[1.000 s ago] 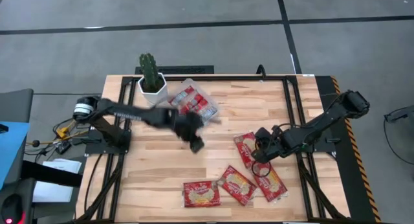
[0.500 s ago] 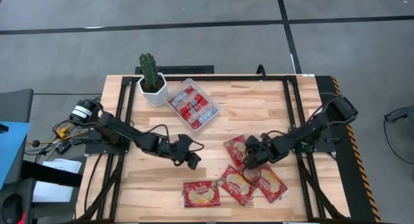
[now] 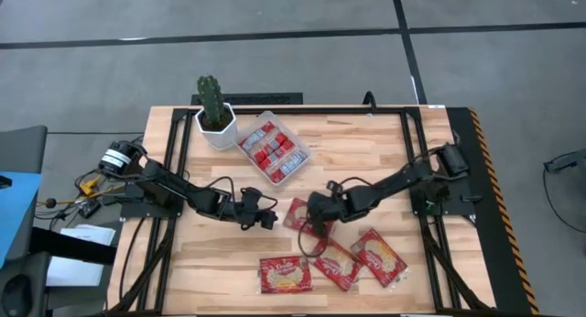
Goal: Sort popcorn bags into baskets
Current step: Put the red popcorn bag into the transparent bin
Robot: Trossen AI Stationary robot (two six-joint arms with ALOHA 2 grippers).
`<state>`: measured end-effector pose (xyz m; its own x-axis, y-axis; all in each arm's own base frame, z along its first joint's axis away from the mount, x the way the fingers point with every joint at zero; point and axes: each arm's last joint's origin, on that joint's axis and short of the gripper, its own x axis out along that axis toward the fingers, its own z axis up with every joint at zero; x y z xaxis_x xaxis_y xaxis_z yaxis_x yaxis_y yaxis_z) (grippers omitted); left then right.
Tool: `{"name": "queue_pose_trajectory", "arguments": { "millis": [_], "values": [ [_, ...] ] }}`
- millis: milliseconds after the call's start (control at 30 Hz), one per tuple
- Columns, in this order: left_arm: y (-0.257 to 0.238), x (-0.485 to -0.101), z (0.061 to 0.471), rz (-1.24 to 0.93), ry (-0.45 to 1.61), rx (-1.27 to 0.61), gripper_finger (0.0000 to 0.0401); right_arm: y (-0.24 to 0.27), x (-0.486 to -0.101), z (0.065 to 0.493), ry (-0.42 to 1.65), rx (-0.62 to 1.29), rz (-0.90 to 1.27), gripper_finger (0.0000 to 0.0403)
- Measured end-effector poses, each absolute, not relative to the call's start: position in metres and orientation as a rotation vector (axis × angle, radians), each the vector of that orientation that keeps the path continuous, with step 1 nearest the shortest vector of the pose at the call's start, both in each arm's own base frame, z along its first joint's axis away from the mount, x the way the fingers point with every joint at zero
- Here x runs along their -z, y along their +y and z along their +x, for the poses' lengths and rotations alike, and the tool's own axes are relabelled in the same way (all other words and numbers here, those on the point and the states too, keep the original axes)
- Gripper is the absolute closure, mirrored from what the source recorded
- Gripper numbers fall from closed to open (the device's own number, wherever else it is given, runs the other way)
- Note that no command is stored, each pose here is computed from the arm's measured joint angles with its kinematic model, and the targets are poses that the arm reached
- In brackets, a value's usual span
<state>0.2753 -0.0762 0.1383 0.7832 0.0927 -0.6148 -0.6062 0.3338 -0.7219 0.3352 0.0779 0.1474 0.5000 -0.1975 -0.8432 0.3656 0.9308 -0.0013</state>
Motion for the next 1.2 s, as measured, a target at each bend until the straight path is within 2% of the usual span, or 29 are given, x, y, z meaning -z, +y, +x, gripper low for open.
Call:
{"name": "queue_pose_trajectory", "arguments": {
  "millis": [167,267,500,767,967,1200],
  "values": [
    [-0.081,-0.140,0.275,-1.155,0.499,-0.477,0.0187,0.088,-0.189,0.336,0.969,0.277,0.107,0.0393],
    [-0.082,-0.141,0.275,-1.160,0.465,-0.485,0.0186,0.098,-0.195,0.322,1.015,0.286,0.097,0.0393],
    [-0.082,-0.142,0.276,-1.161,0.442,-0.482,0.0186,0.124,-0.174,0.307,1.137,0.328,0.111,0.0382],
    [-0.083,-0.142,0.276,-1.154,0.452,-0.477,0.0186,0.115,-0.143,0.331,1.125,0.308,0.076,0.0393],
    [-0.082,-0.141,0.275,-1.156,0.464,-0.493,0.0186,0.106,-0.125,0.356,1.067,0.205,0.096,0.0385],
    [-0.082,-0.138,0.273,-1.121,0.523,-0.484,0.0186,0.117,-0.122,0.359,1.079,0.087,-0.070,0.0391]
  ]
}}
